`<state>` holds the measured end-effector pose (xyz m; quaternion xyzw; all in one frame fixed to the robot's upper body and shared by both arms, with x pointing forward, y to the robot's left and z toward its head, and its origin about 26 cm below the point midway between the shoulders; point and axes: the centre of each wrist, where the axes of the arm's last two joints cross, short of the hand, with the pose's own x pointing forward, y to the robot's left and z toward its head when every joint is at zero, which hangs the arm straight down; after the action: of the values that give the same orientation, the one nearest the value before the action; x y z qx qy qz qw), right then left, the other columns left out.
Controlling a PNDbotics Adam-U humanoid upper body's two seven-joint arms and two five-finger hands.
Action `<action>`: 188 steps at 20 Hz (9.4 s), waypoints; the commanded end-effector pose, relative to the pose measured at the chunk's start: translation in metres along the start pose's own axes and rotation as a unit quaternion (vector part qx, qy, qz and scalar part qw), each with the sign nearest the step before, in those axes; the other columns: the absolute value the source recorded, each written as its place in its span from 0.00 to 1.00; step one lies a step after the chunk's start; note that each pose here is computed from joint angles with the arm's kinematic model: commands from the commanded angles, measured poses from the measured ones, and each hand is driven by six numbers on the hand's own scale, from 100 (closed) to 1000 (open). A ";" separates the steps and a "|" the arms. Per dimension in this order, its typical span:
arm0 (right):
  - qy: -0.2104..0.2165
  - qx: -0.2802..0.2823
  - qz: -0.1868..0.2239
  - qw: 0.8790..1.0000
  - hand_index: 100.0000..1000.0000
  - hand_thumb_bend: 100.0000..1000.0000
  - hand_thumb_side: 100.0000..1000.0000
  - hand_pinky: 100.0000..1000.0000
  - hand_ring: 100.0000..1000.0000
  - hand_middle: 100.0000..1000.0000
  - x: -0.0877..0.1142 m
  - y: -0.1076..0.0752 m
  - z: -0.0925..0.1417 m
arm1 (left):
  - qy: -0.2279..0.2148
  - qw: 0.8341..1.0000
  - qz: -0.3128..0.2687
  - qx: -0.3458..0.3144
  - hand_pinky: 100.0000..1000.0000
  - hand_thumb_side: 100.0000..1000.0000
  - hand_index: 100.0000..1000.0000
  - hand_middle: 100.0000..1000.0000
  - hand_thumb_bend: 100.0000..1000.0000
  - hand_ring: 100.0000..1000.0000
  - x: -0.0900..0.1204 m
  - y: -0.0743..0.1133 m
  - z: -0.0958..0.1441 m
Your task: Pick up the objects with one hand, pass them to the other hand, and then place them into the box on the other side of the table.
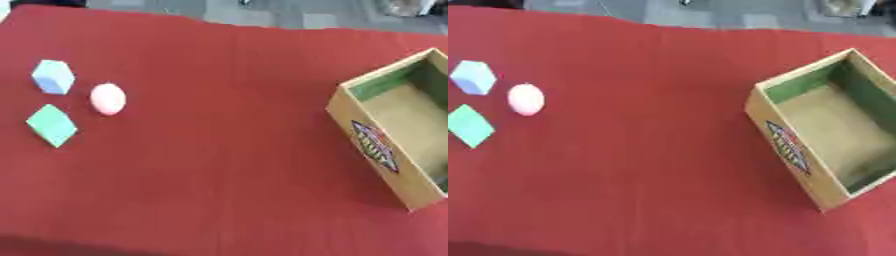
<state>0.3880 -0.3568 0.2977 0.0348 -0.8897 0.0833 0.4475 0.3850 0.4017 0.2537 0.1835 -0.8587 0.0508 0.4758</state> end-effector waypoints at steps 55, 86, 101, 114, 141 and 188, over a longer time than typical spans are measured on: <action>0.022 0.013 0.060 0.998 0.87 0.35 0.16 0.81 0.80 0.75 0.008 -0.018 0.011 | 0.315 0.723 -0.478 -0.387 0.86 0.34 0.74 0.71 0.82 0.80 0.003 -0.016 0.018; 0.058 0.007 0.061 0.996 0.87 0.34 0.19 0.80 0.80 0.73 -0.009 -0.021 0.021 | 0.329 0.656 -0.538 -0.415 0.78 0.29 0.61 0.58 0.64 0.71 -0.038 -0.058 0.008; 0.062 0.008 0.056 0.996 0.87 0.33 0.19 0.80 0.79 0.74 -0.010 -0.022 0.024 | 0.298 0.655 -0.549 -0.425 0.74 0.00 0.46 0.51 0.27 0.64 -0.015 -0.056 0.006; -0.065 0.207 0.114 0.970 0.87 0.51 0.06 0.82 0.81 0.75 0.071 0.070 -0.008 | -0.004 0.791 -0.522 -0.320 0.72 0.00 0.43 0.47 0.43 0.57 0.114 -0.092 0.050; -0.218 0.493 0.275 0.796 0.87 0.53 0.21 0.84 0.85 0.79 0.057 0.341 -0.033 | -0.243 0.825 -0.431 -0.272 0.68 0.06 0.39 0.42 0.44 0.52 0.046 -0.214 0.095; -0.194 0.410 0.358 0.816 0.81 0.42 0.10 0.84 0.81 0.72 0.012 0.297 -0.018 | -0.255 0.855 -0.394 -0.219 0.66 0.06 0.37 0.38 0.44 0.47 0.050 -0.172 0.119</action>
<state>0.3576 -0.0627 0.2733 -0.0836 -0.7834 0.5942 0.1620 0.3306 0.1974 0.2050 0.4037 -0.7864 -0.3856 0.2643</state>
